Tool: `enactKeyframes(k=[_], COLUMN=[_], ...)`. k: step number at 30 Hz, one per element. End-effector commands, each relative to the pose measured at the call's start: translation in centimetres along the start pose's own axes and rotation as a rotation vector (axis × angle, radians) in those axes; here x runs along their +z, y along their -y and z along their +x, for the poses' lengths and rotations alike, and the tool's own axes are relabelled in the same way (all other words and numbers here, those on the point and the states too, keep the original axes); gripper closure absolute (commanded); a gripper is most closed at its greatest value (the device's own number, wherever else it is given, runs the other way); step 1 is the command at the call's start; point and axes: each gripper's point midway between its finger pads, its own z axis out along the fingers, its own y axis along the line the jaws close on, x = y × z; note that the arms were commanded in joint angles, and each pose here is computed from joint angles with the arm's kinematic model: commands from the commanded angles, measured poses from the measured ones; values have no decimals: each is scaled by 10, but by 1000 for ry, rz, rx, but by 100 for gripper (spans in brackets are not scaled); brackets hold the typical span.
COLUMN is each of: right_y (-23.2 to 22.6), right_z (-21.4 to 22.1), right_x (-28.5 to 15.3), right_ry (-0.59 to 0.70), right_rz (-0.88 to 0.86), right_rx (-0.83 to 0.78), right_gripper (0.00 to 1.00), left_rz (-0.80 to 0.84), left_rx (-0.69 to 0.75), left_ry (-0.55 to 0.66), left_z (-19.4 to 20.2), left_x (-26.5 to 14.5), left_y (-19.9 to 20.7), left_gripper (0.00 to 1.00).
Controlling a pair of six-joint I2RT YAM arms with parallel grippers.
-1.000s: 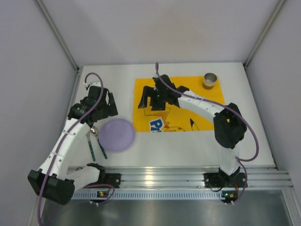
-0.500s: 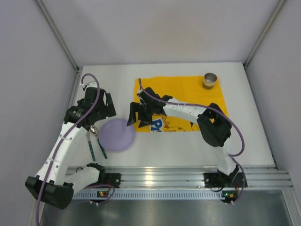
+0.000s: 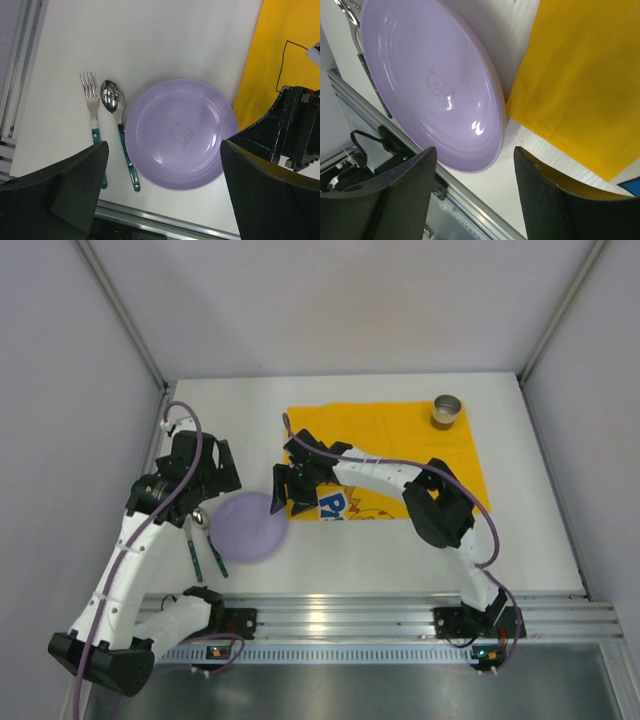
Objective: Set the dinner table for one person
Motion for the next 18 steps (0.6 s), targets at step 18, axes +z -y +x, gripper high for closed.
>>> enactKeyframes(k=[18], right_y=[-14], right_z=[10], right_x=[26], right_ry=[-53], right_rz=[21], right_rx=[-78], right_gripper=[69], left_rz=[-27], left_rx=[-12], left_ry=[14], left_z=[-1], left_x=[0], left_y=[-7], left_gripper=[2])
